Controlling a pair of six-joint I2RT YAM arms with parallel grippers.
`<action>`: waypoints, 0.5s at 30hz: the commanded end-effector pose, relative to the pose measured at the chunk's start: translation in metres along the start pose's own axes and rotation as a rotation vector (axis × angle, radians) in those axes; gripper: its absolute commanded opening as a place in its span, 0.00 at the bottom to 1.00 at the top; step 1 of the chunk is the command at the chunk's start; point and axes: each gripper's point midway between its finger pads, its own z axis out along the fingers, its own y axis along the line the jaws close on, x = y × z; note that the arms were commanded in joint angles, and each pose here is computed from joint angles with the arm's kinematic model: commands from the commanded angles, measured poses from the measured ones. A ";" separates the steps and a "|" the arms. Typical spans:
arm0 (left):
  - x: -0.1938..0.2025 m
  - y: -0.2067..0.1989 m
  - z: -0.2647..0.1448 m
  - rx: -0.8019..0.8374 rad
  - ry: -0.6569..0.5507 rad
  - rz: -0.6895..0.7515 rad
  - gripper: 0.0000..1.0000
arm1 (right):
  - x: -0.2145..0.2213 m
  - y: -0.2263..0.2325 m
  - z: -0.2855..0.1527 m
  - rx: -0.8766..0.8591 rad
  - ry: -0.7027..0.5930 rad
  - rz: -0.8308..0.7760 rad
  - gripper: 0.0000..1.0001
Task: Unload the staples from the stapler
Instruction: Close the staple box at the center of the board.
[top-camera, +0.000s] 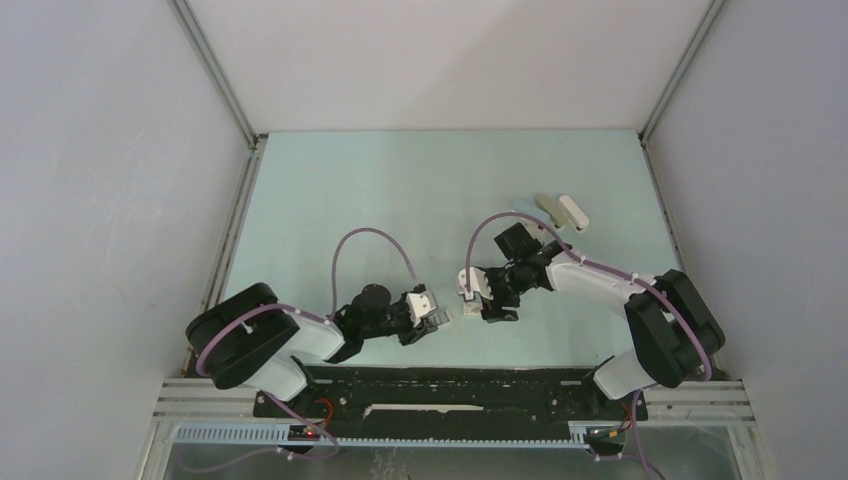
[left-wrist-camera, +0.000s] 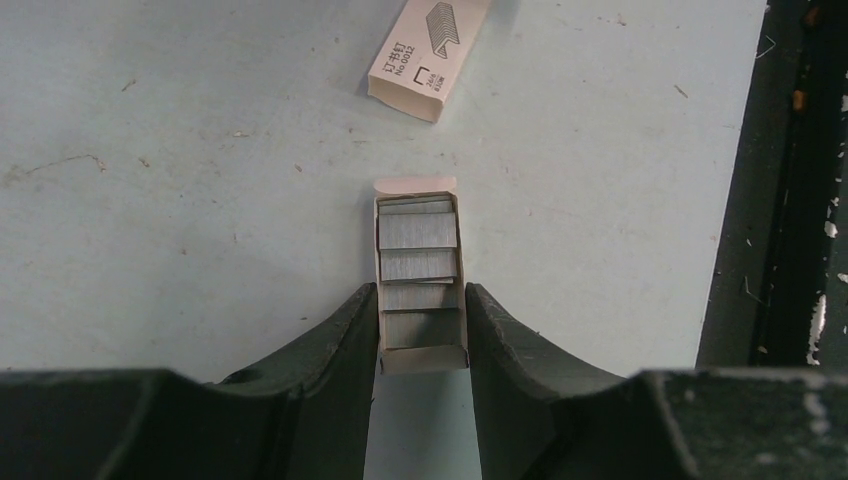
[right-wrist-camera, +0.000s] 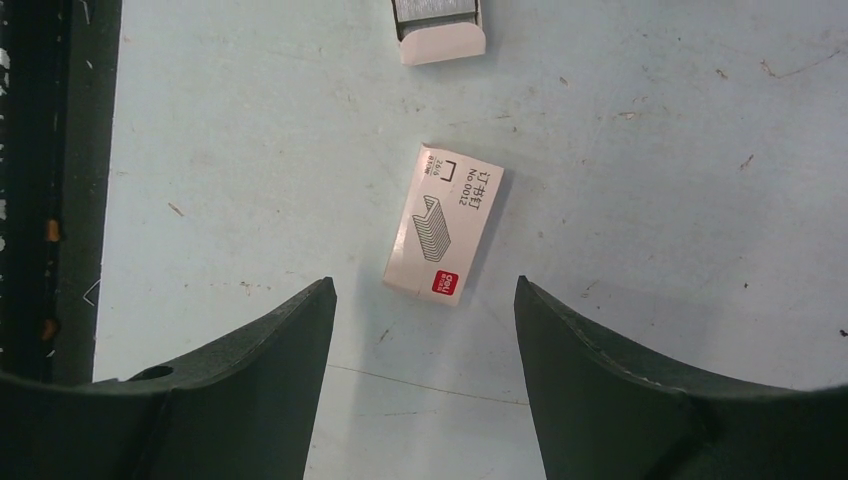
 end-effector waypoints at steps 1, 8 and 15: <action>0.000 -0.004 -0.002 -0.007 -0.025 0.004 0.42 | -0.017 0.001 -0.012 0.001 -0.058 -0.040 0.76; 0.000 -0.004 -0.001 -0.011 -0.030 0.007 0.43 | -0.012 0.001 -0.016 -0.007 -0.048 0.009 0.76; 0.000 -0.004 -0.002 -0.018 -0.036 0.008 0.43 | -0.015 0.000 -0.007 -0.001 -0.016 0.019 0.76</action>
